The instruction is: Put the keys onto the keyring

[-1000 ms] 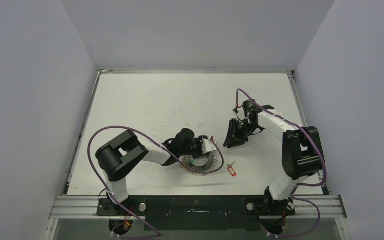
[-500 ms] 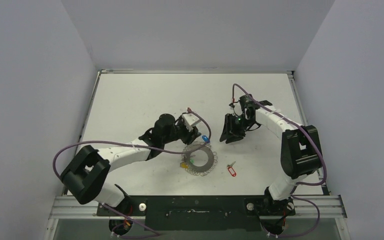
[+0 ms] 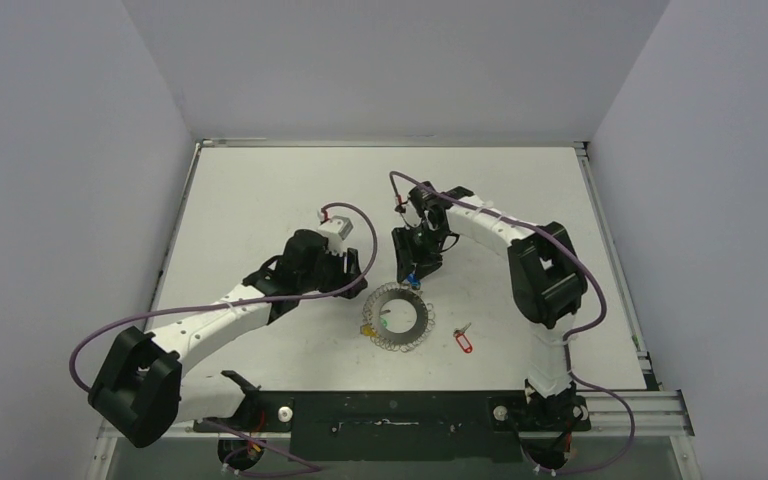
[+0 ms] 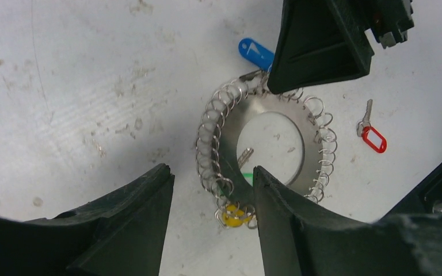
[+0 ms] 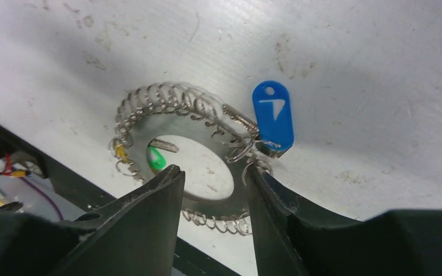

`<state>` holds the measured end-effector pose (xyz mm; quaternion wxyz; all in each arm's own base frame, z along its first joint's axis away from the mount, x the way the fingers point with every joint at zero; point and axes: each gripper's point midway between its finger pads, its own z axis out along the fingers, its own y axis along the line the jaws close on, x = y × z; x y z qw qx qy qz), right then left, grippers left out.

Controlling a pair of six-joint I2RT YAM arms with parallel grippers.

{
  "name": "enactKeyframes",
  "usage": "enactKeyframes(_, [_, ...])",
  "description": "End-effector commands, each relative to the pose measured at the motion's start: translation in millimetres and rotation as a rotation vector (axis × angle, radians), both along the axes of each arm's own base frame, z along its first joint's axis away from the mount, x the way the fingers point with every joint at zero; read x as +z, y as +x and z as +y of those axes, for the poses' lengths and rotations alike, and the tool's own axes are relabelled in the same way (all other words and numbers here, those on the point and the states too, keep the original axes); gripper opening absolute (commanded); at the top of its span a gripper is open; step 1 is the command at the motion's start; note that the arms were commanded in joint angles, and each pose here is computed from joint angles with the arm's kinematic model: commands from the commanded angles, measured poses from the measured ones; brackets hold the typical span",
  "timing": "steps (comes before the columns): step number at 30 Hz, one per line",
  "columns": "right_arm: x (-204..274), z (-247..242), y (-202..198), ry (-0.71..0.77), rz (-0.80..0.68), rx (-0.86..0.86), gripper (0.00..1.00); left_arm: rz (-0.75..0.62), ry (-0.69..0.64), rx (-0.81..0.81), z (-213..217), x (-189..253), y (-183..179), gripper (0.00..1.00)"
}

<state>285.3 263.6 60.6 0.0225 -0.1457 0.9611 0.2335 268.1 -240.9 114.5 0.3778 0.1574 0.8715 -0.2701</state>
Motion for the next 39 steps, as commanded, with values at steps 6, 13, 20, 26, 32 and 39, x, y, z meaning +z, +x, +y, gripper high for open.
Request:
enactKeyframes(6, [-28.7,-23.8,-19.4,-0.163,0.047,0.072,0.28,0.237,-0.08,0.112,12.5,-34.0,-38.0,0.47])
enactKeyframes(13, [-35.4,-31.7,-73.9,-0.098,0.182,0.003,0.0,0.261,-0.067,0.074,6.1,-40.7,-37.8,0.41])
enactKeyframes(20, [-24.4,-9.3,-101.5,0.09,0.291,-0.198,0.0,0.291,-0.036,0.065,13.0,-36.8,-49.2,0.4])
enactKeyframes(26, [-32.1,9.4,-83.7,0.143,0.324,-0.33,0.0,0.276,-0.04,0.08,22.6,-24.8,-58.5,0.4])
enactKeyframes(32, [-28.1,41.4,-41.5,0.307,0.293,-0.535,0.0,0.298,-0.04,0.115,30.3,-20.6,-66.5,0.4])
enactKeyframes(39, [-12.9,18.7,-8.7,0.307,0.171,-0.645,0.1,0.372,-0.018,0.154,42.1,-33.1,-83.8,0.45])
